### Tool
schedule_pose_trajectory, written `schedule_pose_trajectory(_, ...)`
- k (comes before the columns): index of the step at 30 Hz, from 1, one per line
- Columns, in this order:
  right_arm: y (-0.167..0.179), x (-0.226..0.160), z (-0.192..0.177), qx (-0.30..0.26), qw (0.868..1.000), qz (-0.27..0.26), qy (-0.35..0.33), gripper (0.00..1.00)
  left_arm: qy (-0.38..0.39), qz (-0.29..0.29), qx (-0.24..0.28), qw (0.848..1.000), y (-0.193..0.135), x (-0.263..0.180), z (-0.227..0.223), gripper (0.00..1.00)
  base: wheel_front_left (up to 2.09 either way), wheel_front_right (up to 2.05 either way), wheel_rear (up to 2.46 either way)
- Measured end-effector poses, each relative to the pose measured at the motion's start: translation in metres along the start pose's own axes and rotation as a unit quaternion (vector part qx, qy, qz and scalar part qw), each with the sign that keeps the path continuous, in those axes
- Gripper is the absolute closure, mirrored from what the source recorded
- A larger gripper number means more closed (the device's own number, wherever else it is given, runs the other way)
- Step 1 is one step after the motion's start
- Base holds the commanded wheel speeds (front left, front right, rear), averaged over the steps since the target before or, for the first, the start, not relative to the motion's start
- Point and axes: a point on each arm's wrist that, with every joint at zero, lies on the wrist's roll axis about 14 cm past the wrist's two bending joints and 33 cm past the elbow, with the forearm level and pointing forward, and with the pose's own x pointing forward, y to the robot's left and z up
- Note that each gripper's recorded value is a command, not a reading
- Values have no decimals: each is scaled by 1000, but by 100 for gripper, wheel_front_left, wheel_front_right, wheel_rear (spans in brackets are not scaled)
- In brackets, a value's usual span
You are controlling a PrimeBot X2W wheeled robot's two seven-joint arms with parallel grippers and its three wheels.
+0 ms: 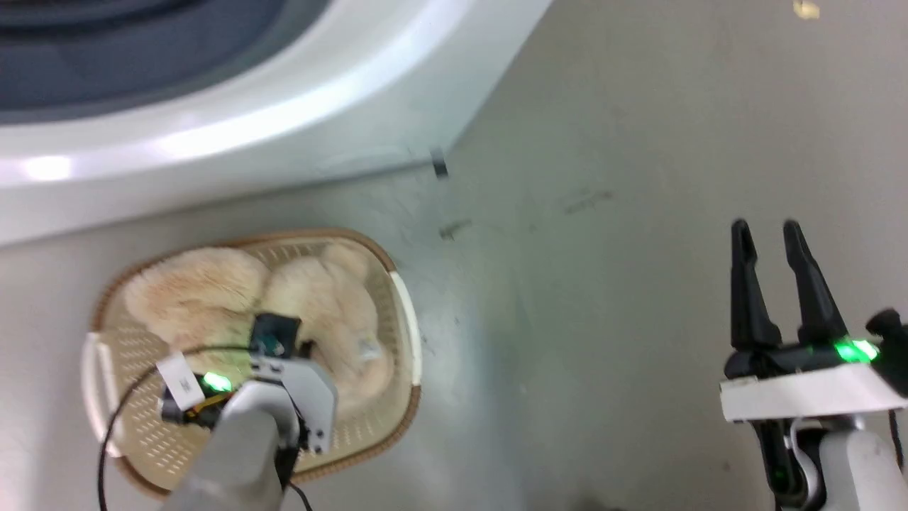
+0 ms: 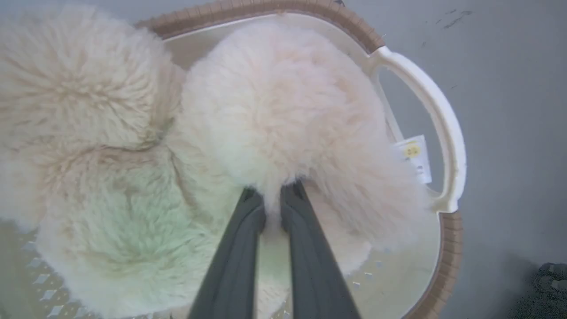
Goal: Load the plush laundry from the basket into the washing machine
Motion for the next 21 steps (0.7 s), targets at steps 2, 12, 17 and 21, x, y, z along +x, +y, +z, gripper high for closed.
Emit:
schedule_pose_trajectory(2, 0, -6, 9, 4, 1000, 0, -11, 0, -19, 1, 2, 1000, -3, -13, 9, 100, 0, 0, 0)
schedule_pose_trajectory(12, 15, -29, 36, 20, 998, 28, -49, 0, -211, 25, -20, 977, -7, -92, 96, 100, 0, 0, 0)
schedule_pose_trajectory(17, 25, -32, 47, 30, 996, 45, -66, 0, -300, 50, -20, 952, 0, -135, 138, 100, 0, 0, 0)
schedule_pose_trajectory(21, 30, -34, 51, 36, 995, 53, -72, 0, -367, 71, 22, 927, 4, -167, 174, 100, 0, 0, 0)
